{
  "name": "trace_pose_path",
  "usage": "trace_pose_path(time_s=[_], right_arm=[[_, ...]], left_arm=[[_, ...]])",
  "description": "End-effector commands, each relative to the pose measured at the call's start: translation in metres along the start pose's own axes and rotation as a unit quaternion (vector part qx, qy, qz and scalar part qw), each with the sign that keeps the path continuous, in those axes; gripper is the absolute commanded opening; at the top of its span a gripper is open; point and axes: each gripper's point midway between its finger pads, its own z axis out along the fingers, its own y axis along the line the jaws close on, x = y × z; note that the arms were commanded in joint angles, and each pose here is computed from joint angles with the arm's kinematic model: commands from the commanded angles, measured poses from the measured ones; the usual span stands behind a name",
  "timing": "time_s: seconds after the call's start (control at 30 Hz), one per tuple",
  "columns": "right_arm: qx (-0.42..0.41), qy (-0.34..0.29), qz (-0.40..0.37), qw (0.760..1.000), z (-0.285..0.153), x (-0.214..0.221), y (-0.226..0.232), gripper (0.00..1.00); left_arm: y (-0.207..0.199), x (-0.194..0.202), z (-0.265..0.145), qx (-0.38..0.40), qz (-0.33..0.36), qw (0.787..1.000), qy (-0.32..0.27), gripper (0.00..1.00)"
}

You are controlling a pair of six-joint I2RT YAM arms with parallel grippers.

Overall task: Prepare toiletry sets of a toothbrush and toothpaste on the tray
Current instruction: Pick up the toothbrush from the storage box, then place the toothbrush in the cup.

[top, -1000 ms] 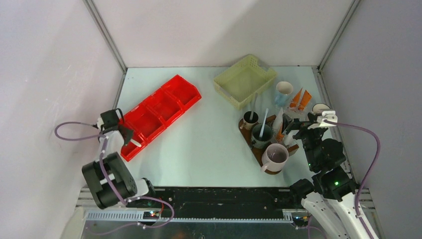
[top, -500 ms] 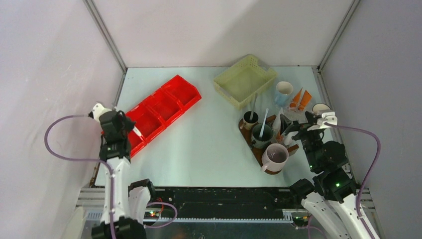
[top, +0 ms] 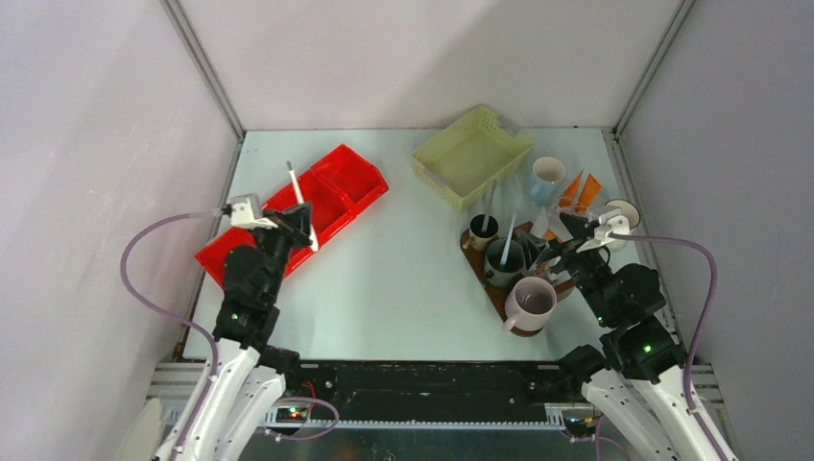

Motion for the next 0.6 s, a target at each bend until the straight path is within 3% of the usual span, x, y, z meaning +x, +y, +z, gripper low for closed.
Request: trace_pose_path(time_s=[0.0, 0.2, 0.57], right_arm=[[-0.098, -0.040, 0.010, 0.994, -0.002, -0.034, 0.037, 0.93], [-0.175, -0.048, 0.030, 0.983, -0.003, -0.043, 0.066, 0.90], [-0.251, -0.075, 0.102, 0.960, 0.002, -0.067, 0.100, 0.87]], left_arm=[[-0.064, -0.020, -0.001, 0.133, 0.028, 0.989, -0.059, 0.00], [-0.136, -0.013, -0.010, 0.262, 0.025, 0.962, -0.068, 0.00], [-0.251, 0.020, -0.039, 0.441, 0.041, 0.896, -0.028, 0.00]])
